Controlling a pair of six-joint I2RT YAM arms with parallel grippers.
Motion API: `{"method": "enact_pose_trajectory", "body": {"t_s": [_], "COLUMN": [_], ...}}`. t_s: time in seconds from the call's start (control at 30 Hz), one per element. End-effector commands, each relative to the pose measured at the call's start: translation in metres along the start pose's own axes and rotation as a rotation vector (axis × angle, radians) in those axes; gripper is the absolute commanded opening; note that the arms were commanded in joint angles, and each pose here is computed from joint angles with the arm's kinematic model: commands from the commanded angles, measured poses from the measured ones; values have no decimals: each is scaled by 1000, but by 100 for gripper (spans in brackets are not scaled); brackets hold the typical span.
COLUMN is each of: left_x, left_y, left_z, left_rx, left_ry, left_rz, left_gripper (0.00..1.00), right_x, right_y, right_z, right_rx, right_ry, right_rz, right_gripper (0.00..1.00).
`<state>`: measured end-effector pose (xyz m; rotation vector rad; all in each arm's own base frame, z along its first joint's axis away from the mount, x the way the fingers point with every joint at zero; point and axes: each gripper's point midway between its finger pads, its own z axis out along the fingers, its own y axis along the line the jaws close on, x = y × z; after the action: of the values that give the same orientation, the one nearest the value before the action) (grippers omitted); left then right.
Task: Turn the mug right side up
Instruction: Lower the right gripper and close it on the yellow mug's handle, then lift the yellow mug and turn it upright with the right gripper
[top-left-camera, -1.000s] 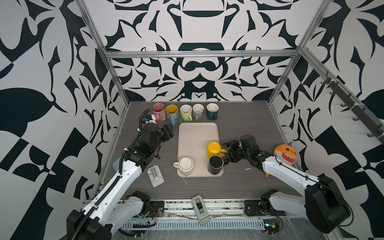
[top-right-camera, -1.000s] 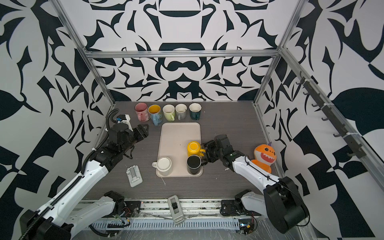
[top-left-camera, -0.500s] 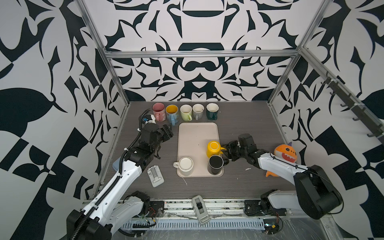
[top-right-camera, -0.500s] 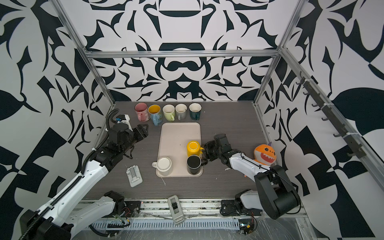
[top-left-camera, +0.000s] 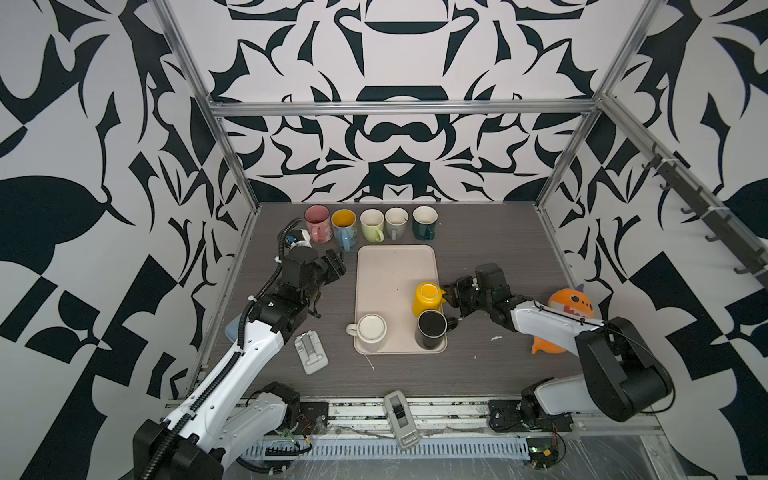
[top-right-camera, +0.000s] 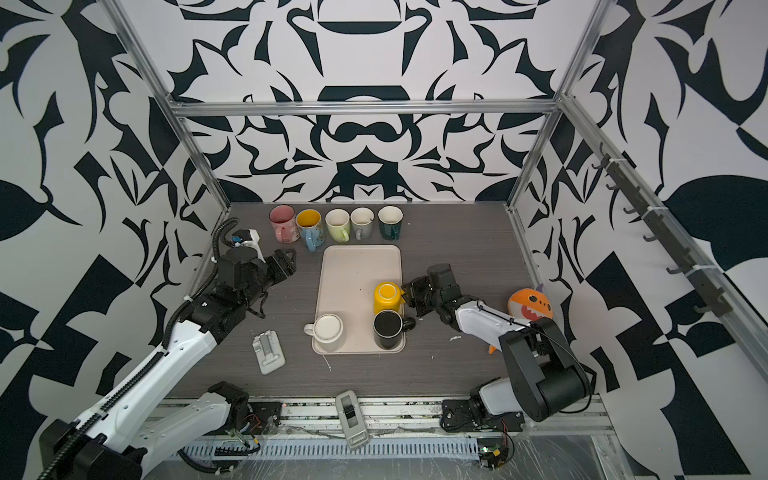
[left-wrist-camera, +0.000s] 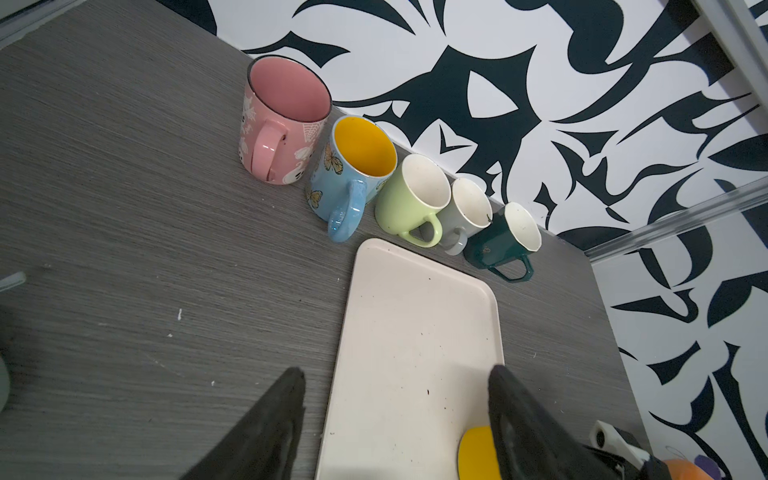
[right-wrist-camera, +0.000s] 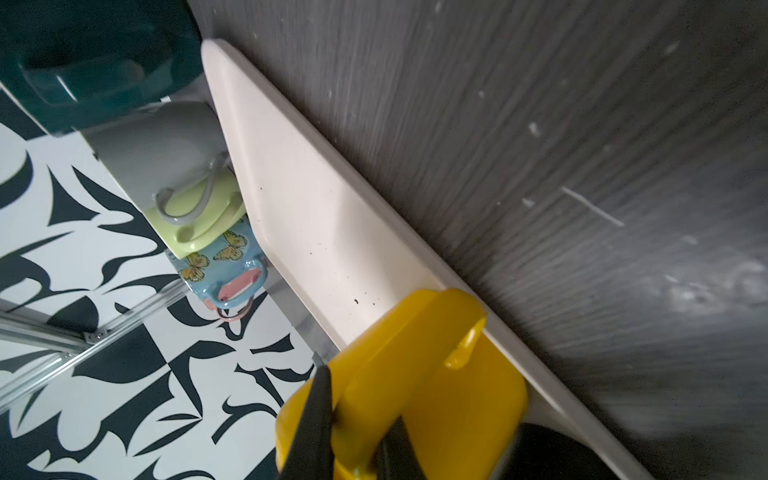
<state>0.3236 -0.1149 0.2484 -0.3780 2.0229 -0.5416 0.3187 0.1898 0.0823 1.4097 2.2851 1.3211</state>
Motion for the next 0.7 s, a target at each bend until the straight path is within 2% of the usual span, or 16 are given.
{"method": "enact_pose_trajectory", "body": {"t_s": [0.0, 0.13, 0.23, 0.4, 0.67], "left_x": [5, 4, 2, 1, 0], "left_y": [12, 12, 11, 9, -2], "left_z": [-3, -5, -5, -5, 1], "left_rx": [-39, -38, -34, -28, 7], "left_ry": [2, -3, -6, -9, 6], "left_rz": [11, 15, 18, 19, 6], "left_gripper": [73, 73, 73, 73, 71], "right_x": [-1, -3, 0, 4, 17], "right_y": [16, 29, 44, 74, 125], "right_z": [1, 2, -2, -22, -71], "right_rx": [-39, -72, -100, -123, -194], "right_ry": [1, 4, 1, -43, -201], "right_rz": [-6, -26, -85, -270, -623], "right_gripper": [0, 0, 0, 0, 0]}}
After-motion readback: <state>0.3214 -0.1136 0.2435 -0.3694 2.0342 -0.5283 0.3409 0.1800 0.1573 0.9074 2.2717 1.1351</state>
